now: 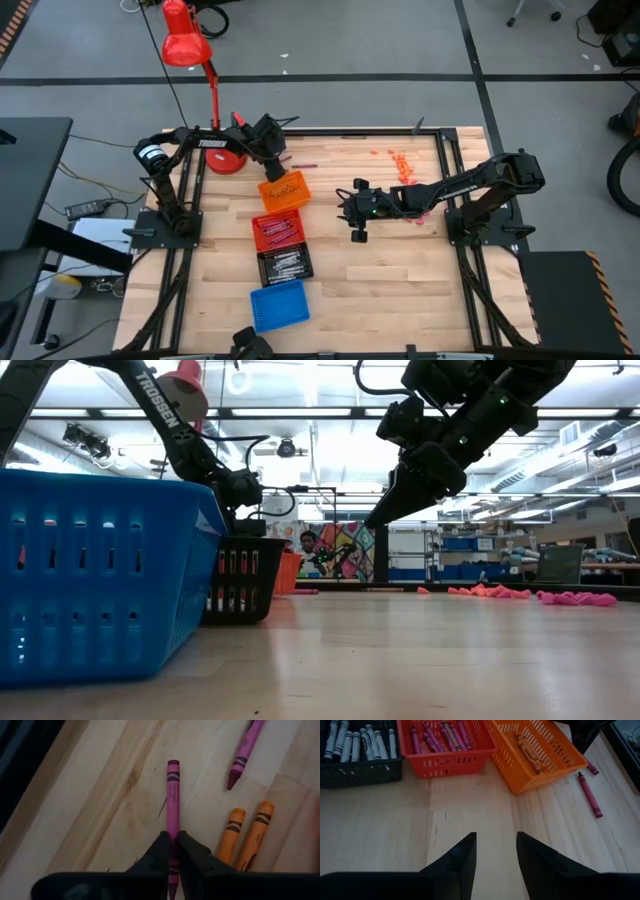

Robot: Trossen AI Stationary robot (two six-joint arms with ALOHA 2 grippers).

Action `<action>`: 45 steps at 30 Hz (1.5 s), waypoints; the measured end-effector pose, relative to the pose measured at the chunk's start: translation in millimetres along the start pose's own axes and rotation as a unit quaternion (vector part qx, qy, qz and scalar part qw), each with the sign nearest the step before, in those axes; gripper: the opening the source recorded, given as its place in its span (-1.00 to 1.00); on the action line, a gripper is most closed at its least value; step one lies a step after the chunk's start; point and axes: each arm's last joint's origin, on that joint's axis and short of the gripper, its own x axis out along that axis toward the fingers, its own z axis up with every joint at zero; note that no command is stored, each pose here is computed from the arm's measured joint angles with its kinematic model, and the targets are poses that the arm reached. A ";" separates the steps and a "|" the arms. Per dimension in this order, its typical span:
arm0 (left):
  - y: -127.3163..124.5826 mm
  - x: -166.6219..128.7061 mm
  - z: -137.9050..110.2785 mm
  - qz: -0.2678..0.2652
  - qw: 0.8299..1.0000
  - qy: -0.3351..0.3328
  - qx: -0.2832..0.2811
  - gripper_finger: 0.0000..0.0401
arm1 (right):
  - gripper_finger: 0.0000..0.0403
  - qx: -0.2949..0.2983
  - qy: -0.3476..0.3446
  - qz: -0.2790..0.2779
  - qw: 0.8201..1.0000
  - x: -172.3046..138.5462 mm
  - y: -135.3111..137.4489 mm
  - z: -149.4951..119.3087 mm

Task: Sort crayons
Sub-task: Put the red crayon into the red basket

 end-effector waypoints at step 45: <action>-186.2 -117.5 -30.8 -0.210 0.975 0.007 0.073 -0.80 | -0.29 0.004 -0.001 0.000 1.000 -0.3 1.2 0.3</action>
